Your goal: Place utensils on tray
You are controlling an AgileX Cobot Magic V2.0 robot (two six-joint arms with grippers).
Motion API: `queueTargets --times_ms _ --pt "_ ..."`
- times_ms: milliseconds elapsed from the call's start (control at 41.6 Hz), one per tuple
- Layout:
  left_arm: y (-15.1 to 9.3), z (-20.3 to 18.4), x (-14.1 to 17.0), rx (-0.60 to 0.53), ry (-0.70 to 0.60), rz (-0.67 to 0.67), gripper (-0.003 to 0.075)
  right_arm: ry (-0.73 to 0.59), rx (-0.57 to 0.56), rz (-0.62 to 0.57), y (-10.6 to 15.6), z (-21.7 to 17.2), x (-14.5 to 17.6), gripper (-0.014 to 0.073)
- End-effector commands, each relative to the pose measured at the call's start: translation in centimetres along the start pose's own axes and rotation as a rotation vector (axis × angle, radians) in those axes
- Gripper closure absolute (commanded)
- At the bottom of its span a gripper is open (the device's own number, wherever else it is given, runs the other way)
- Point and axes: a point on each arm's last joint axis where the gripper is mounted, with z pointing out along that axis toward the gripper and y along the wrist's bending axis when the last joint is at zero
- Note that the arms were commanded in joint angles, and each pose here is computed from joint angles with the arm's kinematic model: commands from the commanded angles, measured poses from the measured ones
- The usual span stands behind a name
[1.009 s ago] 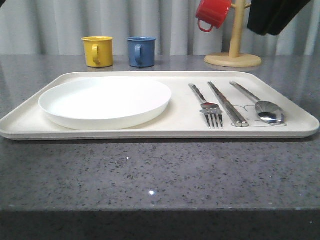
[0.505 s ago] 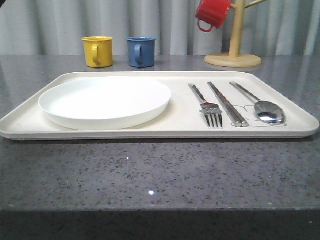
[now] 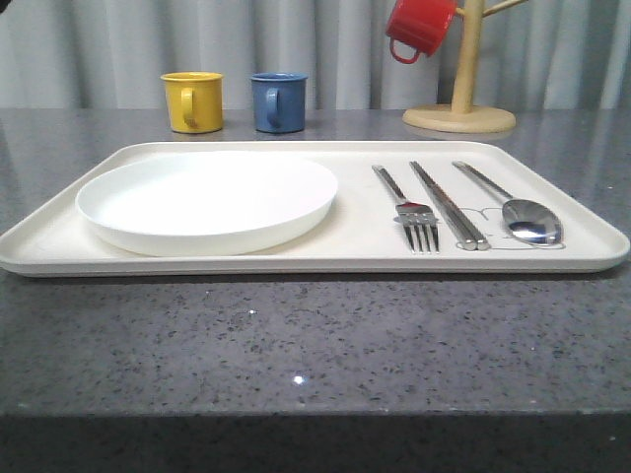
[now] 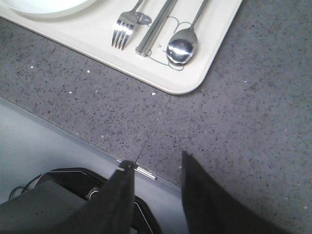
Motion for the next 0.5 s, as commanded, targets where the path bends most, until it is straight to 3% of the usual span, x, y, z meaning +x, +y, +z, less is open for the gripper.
queueTargets --times_ms 0,168,408,480 --pt "-0.02 -0.88 -1.17 -0.012 -0.095 -0.022 0.047 -0.09 0.007 -0.004 -0.02 -0.74 -0.76 0.0319" --pt "-0.04 -0.87 -1.14 -0.01 -0.092 -0.022 0.0576 -0.09 0.012 -0.007 -0.07 -0.72 -0.78 0.0335" --pt "-0.04 -0.87 -1.14 -0.01 -0.092 -0.022 0.072 -0.095 0.012 -0.007 -0.07 -0.73 -0.82 0.0628" --pt "-0.04 -0.87 -1.14 -0.01 -0.092 -0.022 0.0738 -0.101 0.011 -0.007 -0.06 -0.73 -0.87 0.0666"
